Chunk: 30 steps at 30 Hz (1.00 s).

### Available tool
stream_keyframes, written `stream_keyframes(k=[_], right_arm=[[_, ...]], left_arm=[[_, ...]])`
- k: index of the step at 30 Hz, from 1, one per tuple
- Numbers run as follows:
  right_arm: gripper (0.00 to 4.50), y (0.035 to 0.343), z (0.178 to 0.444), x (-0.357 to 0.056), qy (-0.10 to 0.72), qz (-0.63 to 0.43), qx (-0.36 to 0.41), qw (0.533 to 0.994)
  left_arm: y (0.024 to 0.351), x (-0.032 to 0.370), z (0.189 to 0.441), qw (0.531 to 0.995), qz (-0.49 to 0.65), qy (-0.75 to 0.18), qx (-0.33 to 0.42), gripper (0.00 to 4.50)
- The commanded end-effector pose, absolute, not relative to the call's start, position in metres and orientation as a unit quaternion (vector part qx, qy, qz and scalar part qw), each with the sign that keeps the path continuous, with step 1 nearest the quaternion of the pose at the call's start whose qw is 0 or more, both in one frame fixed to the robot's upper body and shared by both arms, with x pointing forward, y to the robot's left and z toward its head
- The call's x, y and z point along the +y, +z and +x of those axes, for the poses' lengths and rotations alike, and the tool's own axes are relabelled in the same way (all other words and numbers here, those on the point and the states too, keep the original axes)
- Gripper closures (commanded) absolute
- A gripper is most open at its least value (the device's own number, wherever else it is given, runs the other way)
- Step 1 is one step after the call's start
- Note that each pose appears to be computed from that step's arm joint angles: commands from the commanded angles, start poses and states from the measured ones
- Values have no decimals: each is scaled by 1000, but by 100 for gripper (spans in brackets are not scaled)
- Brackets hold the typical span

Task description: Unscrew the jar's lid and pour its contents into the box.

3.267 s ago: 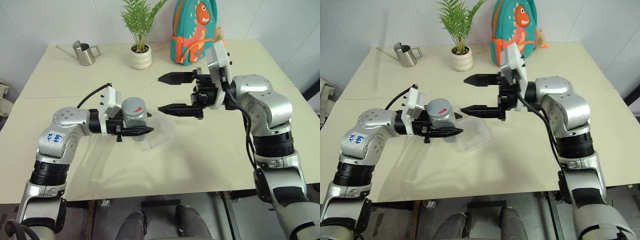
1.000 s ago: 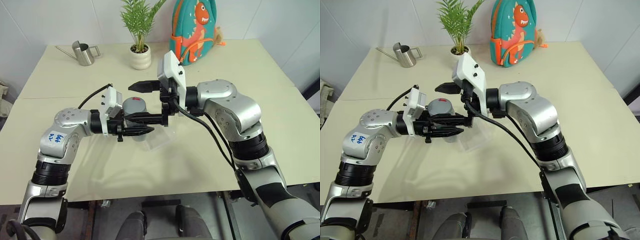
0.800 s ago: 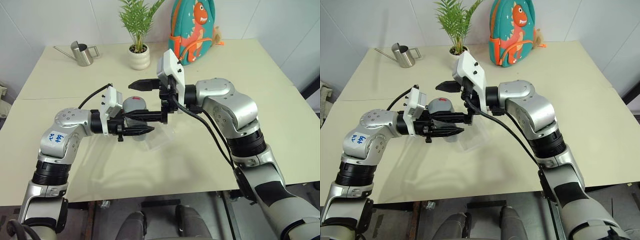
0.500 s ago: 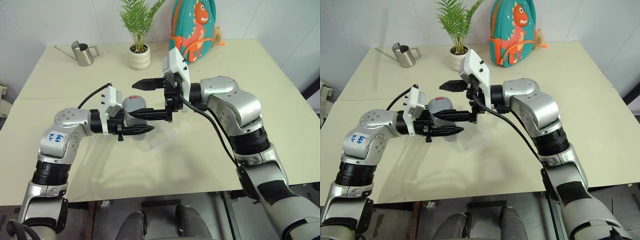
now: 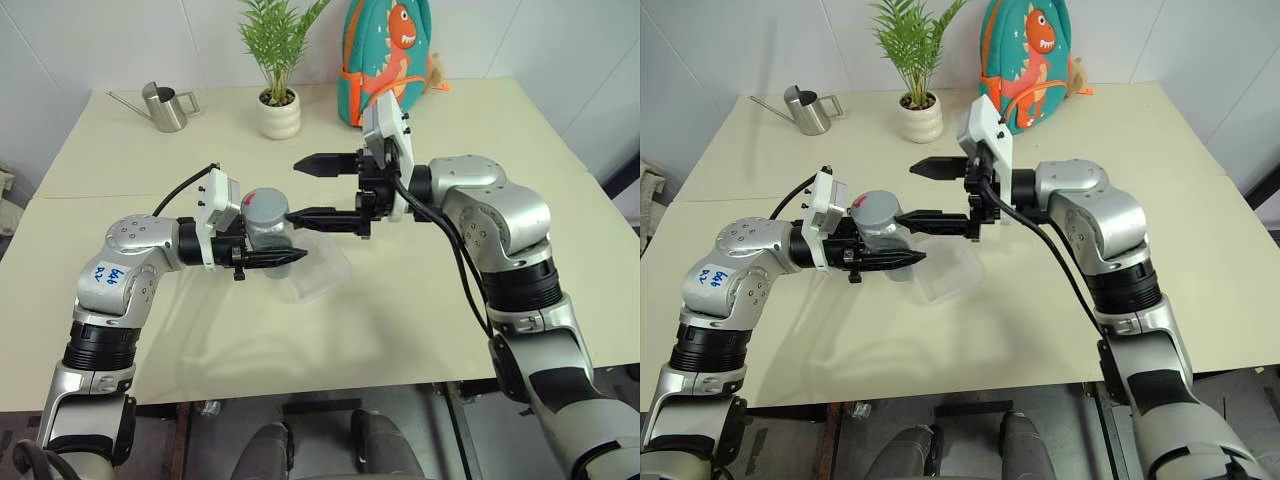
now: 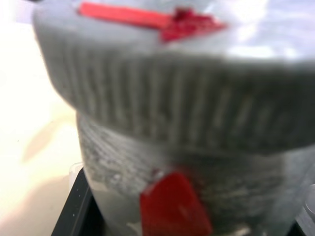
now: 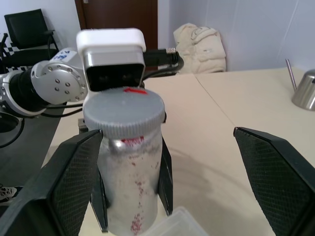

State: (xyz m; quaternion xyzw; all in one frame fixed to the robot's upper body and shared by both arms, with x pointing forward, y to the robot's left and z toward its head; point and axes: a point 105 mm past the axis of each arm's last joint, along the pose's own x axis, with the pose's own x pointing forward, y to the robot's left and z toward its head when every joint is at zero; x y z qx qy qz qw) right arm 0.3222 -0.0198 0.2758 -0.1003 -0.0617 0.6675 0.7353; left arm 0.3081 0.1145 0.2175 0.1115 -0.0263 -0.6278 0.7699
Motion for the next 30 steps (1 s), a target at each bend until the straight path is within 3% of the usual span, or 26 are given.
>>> stream_keyframes(k=[1, 14, 21, 30], right_arm=[[3, 286, 314, -25, 675, -104, -83, 726], [3, 308, 305, -25, 700, -60, -101, 704], [3, 300, 293, 4, 730, -60, -76, 676], [3, 294, 297, 14, 731, -82, -69, 674]], left_arm=[[229, 111, 302, 758, 119, -639, -52, 246], [227, 113, 302, 759, 122, -638, -48, 246], [225, 117, 304, 763, 123, -633, -43, 246], [224, 114, 303, 760, 122, -637, -43, 246]])
